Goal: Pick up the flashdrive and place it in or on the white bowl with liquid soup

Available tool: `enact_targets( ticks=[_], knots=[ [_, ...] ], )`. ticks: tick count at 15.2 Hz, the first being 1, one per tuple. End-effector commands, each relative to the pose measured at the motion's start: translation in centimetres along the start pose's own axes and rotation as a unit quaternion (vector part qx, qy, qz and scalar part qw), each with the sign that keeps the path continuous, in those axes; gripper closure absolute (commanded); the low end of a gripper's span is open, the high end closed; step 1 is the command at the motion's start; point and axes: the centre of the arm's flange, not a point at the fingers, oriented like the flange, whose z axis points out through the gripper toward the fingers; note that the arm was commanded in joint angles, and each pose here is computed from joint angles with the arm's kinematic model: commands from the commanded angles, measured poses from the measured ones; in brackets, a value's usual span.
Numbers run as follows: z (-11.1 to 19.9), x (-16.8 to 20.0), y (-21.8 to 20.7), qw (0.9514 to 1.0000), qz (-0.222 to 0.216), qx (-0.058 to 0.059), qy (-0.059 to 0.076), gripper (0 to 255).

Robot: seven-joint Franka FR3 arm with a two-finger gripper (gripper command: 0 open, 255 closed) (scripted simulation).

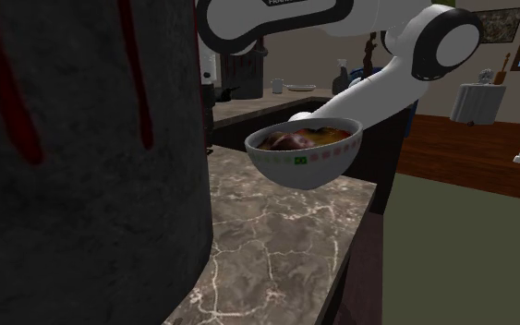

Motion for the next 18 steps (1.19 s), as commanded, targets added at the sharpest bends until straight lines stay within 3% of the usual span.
enact_targets(
  ticks=[1, 10, 18],
  knots=[
    [0.0, 0.0, 0.0, 1.0000, 0.000, 0.000, 0.000, 255],
    [0.0, 0.0, 0.0, 1.0000, 0.000, 0.000, 0.000, 255],
    [-4.2, 0.0, 0.0, 1.0000, 0.000, 0.000, 0.000, 255]
  ],
)
